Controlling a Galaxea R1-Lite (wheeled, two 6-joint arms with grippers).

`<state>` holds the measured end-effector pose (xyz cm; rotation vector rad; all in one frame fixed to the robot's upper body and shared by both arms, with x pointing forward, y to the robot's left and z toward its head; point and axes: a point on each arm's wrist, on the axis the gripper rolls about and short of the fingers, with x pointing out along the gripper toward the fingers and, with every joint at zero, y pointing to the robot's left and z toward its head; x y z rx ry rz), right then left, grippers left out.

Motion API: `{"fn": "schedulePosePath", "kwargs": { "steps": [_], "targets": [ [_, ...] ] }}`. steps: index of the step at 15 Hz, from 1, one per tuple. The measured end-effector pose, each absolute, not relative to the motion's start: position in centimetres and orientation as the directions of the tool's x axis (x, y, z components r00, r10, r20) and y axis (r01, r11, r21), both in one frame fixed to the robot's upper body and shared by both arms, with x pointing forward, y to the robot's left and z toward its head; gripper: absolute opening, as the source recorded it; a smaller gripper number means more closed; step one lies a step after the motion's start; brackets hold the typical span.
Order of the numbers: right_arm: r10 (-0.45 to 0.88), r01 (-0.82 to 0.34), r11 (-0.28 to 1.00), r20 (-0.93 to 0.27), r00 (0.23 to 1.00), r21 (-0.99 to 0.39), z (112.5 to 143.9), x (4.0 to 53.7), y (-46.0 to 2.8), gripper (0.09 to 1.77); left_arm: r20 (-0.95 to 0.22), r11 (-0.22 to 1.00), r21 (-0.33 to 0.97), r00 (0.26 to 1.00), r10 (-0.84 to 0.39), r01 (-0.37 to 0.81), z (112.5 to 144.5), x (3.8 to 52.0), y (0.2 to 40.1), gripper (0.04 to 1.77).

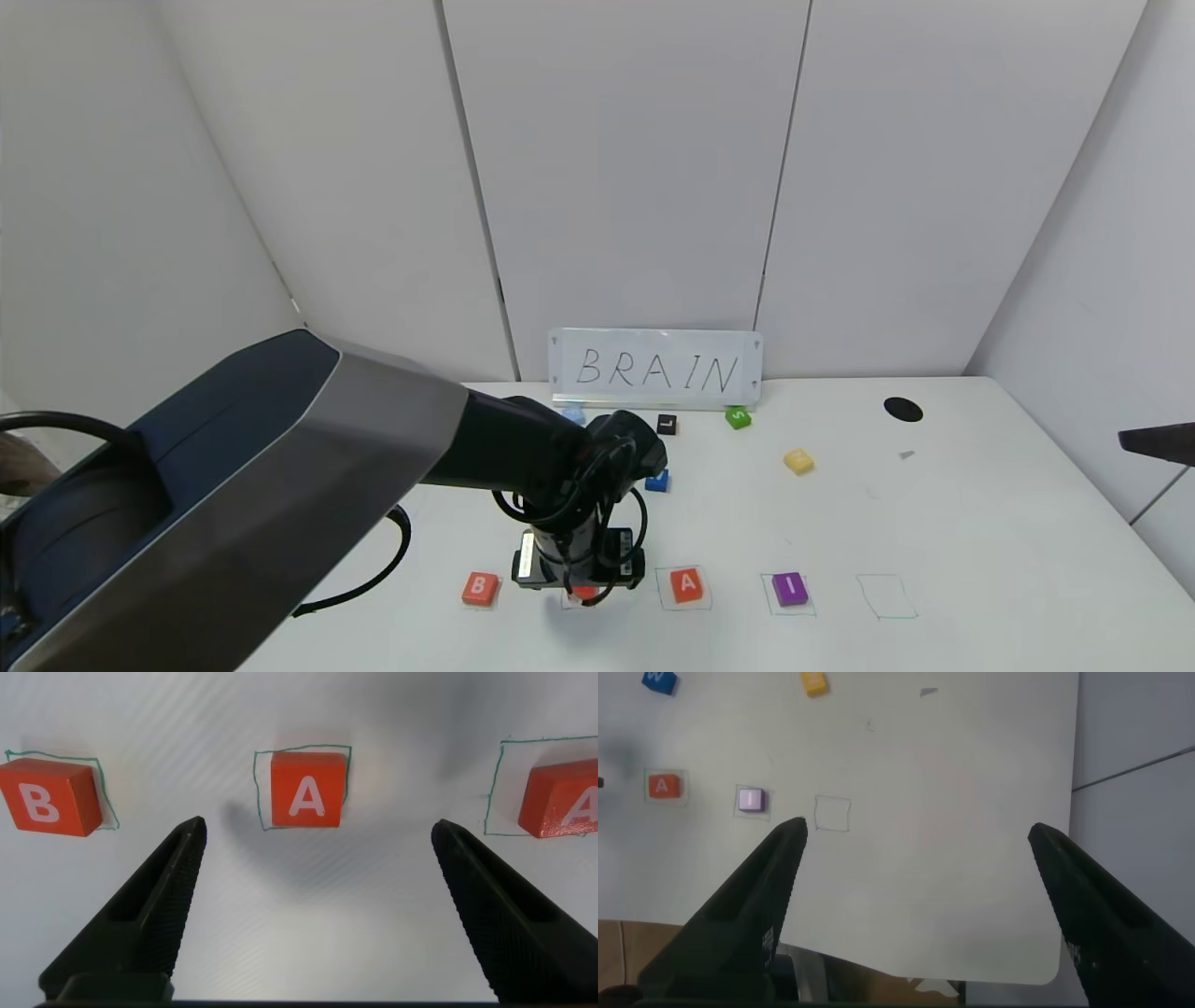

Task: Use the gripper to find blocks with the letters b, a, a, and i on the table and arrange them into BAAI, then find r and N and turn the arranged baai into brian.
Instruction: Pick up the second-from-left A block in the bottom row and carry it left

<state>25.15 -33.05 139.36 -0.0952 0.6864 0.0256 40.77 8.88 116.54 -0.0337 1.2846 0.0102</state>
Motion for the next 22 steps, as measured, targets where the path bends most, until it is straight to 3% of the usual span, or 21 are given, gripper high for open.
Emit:
{"fn": "schedulePosePath", "kwargs": {
  "steps": [4,17,22],
  "targets": [
    [-0.007,-0.056,0.995,-0.629,0.777,-0.079,139.5,25.0,-33.0,1.71,-0.942,0.999,-0.006,0.334,0.006,-0.037,116.0,41.3,8.5,1.72],
    [-0.007,-0.056,0.995,-0.628,0.778,-0.080,139.5,24.9,-33.1,1.71,-0.941,0.999,-0.008,0.339,0.008,-0.045,114.7,41.9,8.4,1.72],
    [-0.007,-0.056,0.995,-0.628,0.778,-0.080,139.5,24.9,-33.0,1.71,-0.940,0.999,0.003,0.340,0.019,-0.048,114.5,42.0,8.4,1.01]
  ]
}}
